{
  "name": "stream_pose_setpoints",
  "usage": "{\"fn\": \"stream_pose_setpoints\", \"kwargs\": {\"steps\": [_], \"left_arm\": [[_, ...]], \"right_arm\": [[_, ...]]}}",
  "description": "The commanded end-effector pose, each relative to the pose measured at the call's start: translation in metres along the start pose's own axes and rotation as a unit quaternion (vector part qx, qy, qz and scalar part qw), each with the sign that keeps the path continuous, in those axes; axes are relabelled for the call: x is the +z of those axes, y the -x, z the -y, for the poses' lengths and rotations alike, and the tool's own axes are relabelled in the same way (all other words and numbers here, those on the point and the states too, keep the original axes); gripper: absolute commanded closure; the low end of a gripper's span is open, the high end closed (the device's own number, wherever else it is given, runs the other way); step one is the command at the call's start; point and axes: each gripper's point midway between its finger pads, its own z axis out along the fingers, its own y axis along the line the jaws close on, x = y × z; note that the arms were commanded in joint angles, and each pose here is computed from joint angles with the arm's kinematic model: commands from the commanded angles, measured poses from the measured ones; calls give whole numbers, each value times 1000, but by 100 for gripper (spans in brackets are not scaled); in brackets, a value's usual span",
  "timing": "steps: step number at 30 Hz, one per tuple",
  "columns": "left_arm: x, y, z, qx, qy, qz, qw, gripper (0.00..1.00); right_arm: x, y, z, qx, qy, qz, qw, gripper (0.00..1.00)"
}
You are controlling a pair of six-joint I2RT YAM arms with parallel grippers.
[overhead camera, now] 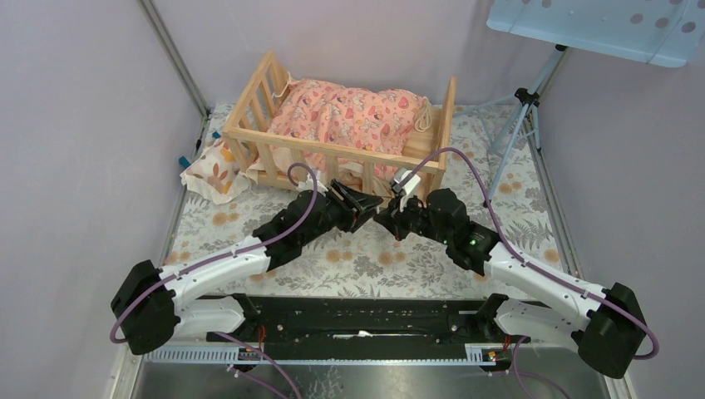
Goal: Set up the pet bed
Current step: Tie the ropes to the bed frame.
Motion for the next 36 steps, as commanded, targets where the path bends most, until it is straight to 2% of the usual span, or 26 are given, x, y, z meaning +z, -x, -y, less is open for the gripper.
{"fn": "stream_pose_setpoints", "kwargs": {"steps": [1, 7, 26, 29, 33, 36], "left_arm": [[2, -8, 7, -2, -15, -21, 1000, 50], [4, -9, 9, -3, -20, -26, 999, 54], [2, -8, 8, -9, -22, -21, 999, 89], [1, -6, 6, -8, -21, -18, 1000, 100], [-2, -5, 4, 19, -26, -12, 999, 100], [-6, -2, -2, 77, -33, -6, 996, 100]], "right_arm": [[-1, 16, -9, -13, 23, 22, 999, 100], [1, 13, -11, -12, 33, 14, 999, 100], [1, 4, -3, -14, 11, 6, 1000, 99], [0, 1, -2, -15, 9, 0, 1000, 91], [-5, 0, -3, -17, 10, -4, 1000, 59], [-11, -2, -3, -16, 6, 0, 1000, 48]]}}
